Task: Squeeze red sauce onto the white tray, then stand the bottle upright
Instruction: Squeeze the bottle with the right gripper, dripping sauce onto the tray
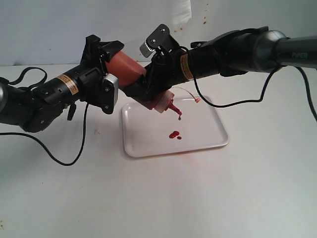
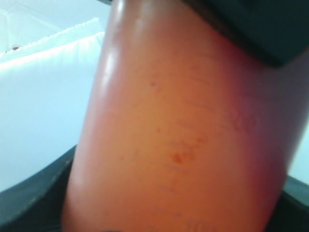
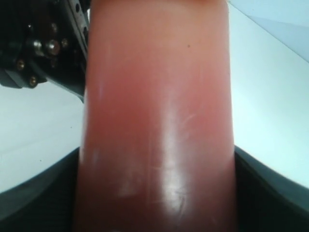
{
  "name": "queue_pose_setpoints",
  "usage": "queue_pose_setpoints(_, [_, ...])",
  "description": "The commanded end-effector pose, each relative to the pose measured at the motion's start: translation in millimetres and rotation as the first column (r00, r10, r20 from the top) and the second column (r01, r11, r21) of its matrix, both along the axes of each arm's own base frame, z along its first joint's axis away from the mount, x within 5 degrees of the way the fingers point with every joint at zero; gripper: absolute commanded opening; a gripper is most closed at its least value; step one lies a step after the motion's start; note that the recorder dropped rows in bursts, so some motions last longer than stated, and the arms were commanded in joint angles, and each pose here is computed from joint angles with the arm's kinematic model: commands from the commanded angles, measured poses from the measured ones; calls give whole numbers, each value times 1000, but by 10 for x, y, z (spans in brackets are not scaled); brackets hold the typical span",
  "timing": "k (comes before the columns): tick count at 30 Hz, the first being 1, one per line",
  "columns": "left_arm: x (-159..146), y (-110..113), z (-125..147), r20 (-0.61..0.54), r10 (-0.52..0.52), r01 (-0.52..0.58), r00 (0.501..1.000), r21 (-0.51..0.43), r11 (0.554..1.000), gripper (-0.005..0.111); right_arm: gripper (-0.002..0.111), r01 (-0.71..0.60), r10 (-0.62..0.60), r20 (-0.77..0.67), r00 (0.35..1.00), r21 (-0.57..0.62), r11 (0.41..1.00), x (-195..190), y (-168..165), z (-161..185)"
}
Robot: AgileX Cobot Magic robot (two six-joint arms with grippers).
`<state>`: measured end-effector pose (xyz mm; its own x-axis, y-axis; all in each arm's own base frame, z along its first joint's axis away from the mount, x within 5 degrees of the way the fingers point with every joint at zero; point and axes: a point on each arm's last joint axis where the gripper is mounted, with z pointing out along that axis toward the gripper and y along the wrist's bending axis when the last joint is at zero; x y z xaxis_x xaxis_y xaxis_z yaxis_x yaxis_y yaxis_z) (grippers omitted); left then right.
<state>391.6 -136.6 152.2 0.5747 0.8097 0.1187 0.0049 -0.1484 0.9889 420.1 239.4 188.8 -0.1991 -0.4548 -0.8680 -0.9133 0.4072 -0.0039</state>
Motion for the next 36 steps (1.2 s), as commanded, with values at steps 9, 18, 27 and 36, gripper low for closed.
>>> queue_pose_setpoints(9, [-104,-168,79,21,-147,148,989,-42,988,11,0,82,-83,21,996,27,996,83,-58,90])
queue_pose_setpoints(18, [-106,-170,78,22,-151,152,988,-39,988,0,0,79,-79,19,997,28,996,79,-56,90])
queue_pose_setpoints(27, [-90,-154,80,12,-125,125,992,-56,991,0,42,109,-109,18,994,24,994,100,-69,87])
queue_pose_setpoints(36, [-41,-86,63,-31,-43,40,999,-84,996,0,92,123,-124,10,992,31,992,106,-83,105])
